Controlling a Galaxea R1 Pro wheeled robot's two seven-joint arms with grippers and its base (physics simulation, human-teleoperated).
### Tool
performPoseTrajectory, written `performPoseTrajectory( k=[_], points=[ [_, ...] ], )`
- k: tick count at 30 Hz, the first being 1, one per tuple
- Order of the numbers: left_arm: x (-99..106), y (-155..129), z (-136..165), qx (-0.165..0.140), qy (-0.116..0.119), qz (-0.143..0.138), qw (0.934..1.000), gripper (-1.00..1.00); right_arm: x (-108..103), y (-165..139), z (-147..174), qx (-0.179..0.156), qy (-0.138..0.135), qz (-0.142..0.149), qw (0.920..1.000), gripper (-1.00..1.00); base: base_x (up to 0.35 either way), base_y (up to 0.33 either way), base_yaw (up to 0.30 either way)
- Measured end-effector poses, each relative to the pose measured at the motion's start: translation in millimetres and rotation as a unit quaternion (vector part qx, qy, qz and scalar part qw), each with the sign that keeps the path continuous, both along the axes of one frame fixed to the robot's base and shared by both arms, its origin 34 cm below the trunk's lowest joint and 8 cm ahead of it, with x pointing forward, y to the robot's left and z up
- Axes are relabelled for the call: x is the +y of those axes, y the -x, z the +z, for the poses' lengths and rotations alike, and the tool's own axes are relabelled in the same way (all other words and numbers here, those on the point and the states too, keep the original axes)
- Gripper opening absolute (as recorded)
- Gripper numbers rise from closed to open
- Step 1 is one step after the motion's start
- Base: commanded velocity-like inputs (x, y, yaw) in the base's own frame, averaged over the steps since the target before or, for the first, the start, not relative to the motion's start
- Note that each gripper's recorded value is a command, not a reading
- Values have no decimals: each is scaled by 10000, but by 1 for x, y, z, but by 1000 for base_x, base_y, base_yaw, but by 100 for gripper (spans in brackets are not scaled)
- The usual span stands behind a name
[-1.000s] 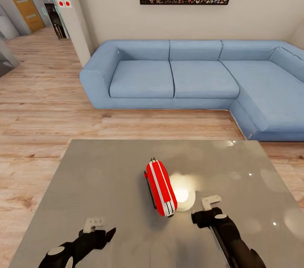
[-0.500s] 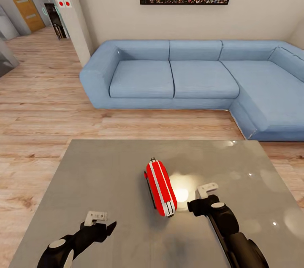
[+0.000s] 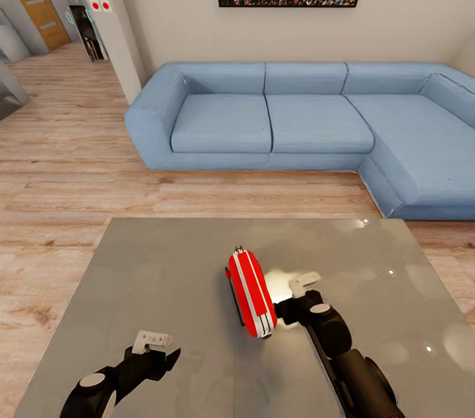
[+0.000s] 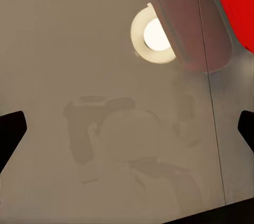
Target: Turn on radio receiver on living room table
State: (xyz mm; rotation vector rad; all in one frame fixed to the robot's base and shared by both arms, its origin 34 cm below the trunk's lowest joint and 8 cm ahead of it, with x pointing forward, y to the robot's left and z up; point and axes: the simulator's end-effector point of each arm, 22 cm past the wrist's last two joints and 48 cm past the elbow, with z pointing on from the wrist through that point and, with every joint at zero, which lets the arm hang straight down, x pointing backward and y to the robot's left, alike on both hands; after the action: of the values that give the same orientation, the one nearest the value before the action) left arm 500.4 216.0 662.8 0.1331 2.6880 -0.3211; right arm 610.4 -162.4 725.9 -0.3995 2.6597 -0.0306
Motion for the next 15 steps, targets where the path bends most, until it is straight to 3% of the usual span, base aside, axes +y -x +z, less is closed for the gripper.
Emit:
performPoseTrajectory(
  k=[6,15],
  points=[
    [0,0,0,-3,4,0,10000,100,34,-10,14,-181,69,92,9998,100,0,0,0],
    [-1,0,0,-3,12,5,10000,100,43,-13,19,-269,226,231,9991,100,0,0,0]
  ],
)
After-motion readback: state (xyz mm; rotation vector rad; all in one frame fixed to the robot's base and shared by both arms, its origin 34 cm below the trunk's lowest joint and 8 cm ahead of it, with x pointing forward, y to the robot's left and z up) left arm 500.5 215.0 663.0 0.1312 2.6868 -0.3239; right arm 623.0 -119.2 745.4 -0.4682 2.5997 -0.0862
